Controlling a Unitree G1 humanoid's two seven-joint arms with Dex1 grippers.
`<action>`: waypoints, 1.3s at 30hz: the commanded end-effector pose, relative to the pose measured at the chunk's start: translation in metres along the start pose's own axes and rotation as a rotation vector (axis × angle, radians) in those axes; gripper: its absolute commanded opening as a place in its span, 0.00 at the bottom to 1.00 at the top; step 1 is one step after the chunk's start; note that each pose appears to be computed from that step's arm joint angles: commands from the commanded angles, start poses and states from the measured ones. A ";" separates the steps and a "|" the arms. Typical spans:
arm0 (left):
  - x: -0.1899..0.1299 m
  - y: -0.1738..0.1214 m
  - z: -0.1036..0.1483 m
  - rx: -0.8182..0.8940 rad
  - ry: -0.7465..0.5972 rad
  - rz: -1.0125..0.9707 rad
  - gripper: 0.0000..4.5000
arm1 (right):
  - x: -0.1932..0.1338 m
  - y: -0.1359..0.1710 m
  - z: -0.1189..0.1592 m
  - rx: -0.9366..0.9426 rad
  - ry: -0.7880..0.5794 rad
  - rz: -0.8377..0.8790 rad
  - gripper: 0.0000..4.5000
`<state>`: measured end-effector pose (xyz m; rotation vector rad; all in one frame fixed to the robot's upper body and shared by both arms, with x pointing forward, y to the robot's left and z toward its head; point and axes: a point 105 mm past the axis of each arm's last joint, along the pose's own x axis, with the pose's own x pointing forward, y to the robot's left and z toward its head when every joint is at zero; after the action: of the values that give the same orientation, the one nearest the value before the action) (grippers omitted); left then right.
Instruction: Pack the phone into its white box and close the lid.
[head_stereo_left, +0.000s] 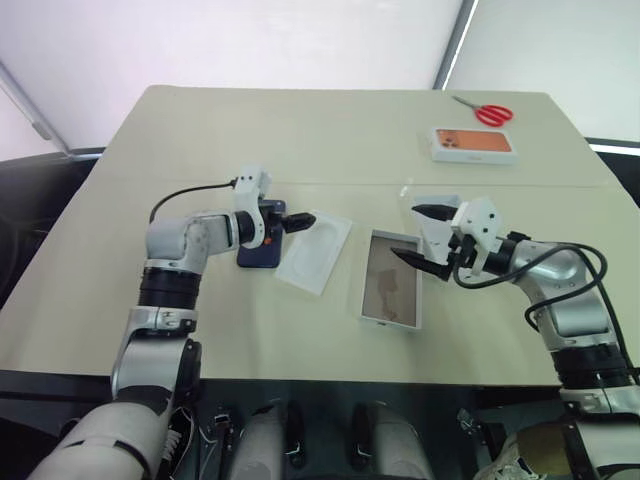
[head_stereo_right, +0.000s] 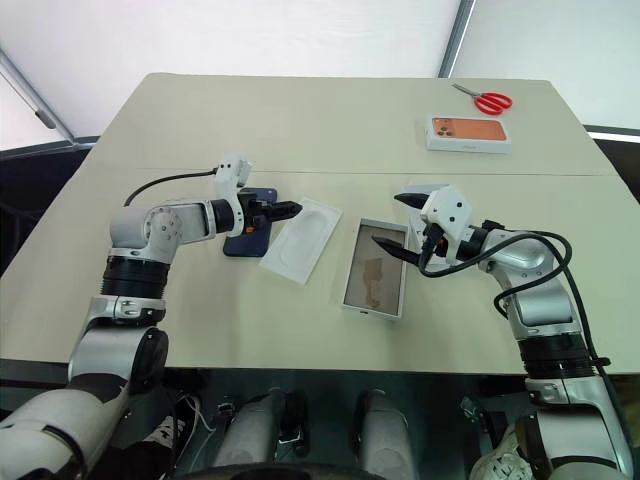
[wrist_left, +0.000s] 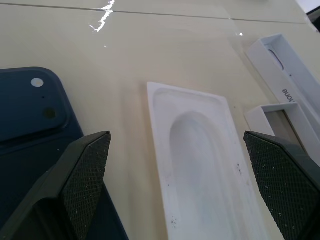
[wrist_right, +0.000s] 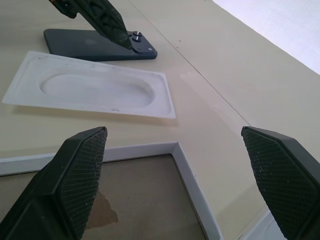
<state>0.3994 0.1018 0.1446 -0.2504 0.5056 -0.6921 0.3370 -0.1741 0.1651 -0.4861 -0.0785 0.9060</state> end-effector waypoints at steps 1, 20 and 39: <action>0.001 -0.007 -0.003 0.015 0.021 -0.028 1.00 | 0.000 -0.008 0.015 -0.047 -0.042 -0.024 1.00; 0.014 -0.020 -0.021 -0.202 0.165 -0.079 1.00 | 0.002 -0.011 0.017 -0.059 -0.046 -0.035 1.00; 0.001 -0.023 -0.043 -0.270 0.180 -0.069 0.49 | 0.005 -0.010 0.016 -0.057 -0.050 -0.034 1.00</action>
<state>0.3680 0.0816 0.1181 -0.4646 0.7643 -0.7144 0.3426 -0.1708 0.1683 -0.4970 -0.0958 0.8939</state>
